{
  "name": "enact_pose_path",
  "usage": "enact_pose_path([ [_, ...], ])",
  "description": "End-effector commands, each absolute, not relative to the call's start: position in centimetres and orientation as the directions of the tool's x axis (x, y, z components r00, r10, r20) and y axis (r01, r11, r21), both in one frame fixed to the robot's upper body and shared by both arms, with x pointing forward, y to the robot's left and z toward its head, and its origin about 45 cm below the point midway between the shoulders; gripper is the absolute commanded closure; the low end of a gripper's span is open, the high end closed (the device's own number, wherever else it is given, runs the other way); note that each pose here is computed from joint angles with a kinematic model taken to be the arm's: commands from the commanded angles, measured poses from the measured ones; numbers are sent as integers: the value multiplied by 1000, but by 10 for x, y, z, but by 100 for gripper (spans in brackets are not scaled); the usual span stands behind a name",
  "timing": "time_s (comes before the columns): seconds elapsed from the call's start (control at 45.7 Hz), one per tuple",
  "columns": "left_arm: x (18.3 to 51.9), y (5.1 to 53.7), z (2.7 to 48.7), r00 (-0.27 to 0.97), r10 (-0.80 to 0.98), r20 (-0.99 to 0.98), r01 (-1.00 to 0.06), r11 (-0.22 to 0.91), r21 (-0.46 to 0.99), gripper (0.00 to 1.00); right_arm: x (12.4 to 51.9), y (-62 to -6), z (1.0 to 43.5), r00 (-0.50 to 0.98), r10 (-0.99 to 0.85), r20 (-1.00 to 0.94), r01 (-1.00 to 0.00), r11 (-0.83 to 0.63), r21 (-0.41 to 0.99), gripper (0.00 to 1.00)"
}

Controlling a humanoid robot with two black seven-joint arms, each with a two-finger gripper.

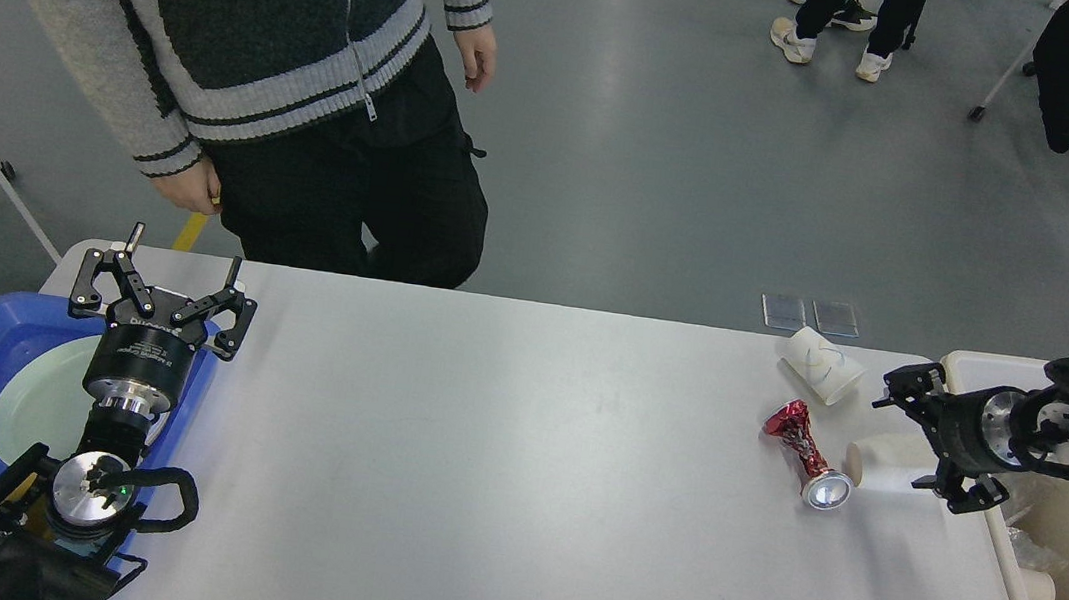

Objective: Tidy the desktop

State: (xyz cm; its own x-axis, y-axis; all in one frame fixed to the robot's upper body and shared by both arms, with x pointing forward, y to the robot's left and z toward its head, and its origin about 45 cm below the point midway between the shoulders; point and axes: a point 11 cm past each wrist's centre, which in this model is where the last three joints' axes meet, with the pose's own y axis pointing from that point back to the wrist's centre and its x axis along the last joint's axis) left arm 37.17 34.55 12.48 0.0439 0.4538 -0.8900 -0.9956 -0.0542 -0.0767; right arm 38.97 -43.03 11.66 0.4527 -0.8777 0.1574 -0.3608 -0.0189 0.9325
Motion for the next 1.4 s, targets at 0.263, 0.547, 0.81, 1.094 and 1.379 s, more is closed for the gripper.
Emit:
enact_pose_path([
  [0.263,372,346,125,44,454,-890,-996,-54,-77,4,381,-436,85,347,-893,287,-408,132,903,0],
  [0.547,372,346,125,44,454,-890,-996,-54,-77,4,372,-437,65,230,-895,383,-430,260,864,0],
  [0.81,372,346,125,44,454,-890,-996,-54,-77,4,370,-429,57,210,-894,395,-436,276,856,0],
  [1.094,372,346,125,44,454,-890,-996,-54,-77,4,373,-429,58,164,-889,428,-457,317,831,7],
  [1.379,372,346,125,44,454,-890,-996,-54,-77,4,371,-431,55,141,-877,460,-464,352,813,23],
])
